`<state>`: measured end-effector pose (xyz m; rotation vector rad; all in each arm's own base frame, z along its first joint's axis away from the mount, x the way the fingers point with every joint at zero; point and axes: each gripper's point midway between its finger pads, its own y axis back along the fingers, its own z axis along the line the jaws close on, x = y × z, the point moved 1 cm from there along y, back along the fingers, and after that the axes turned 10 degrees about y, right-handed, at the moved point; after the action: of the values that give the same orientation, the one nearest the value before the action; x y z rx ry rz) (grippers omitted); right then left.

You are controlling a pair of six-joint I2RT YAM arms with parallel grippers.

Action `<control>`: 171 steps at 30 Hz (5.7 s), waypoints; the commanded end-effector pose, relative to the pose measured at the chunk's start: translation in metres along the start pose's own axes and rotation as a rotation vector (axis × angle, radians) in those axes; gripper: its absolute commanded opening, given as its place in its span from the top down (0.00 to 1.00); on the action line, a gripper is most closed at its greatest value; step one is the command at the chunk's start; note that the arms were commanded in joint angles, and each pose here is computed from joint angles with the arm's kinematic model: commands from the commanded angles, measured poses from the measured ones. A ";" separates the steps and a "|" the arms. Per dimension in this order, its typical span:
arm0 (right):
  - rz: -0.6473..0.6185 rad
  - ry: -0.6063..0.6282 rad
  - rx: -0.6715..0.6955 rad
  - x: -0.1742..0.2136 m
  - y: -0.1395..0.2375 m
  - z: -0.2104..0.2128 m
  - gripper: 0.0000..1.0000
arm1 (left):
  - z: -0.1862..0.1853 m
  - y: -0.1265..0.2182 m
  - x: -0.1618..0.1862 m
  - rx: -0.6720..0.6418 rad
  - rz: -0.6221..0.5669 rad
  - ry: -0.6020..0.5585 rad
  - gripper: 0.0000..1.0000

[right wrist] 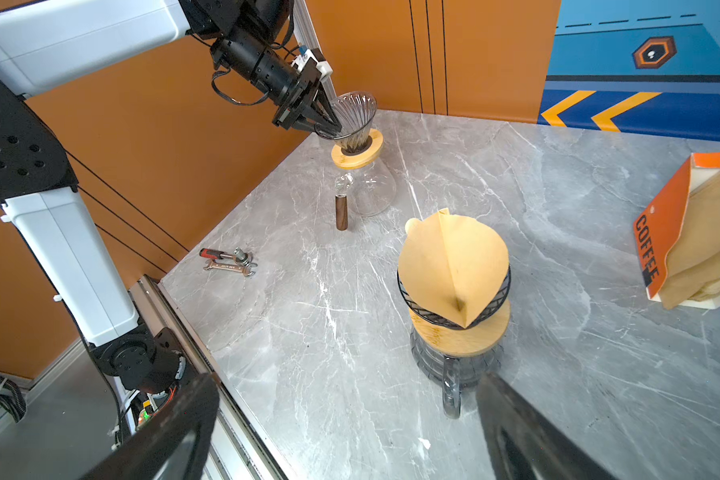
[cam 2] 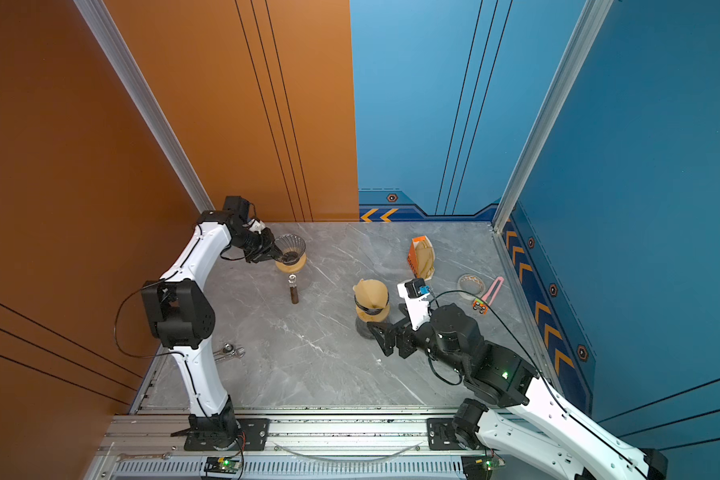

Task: Place the coffee filter in the dripper

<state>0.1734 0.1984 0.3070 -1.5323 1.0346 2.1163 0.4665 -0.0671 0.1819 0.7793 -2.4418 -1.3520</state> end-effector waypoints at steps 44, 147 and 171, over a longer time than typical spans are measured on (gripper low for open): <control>0.156 -0.150 0.371 -0.009 -0.047 -0.149 0.63 | -0.048 0.142 0.178 0.536 -0.337 -0.565 0.02; 0.098 -0.140 0.322 -0.069 -0.087 -0.193 0.96 | -0.097 0.138 0.254 0.719 -0.126 -0.713 0.17; 0.046 0.049 -0.155 -0.143 -0.083 -0.022 0.96 | -0.082 0.189 0.159 0.707 -0.252 -0.603 0.23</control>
<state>0.2940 0.2539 0.4105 -1.6413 0.9108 2.2402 0.2970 -0.1500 0.3792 0.8028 -3.5801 -0.7342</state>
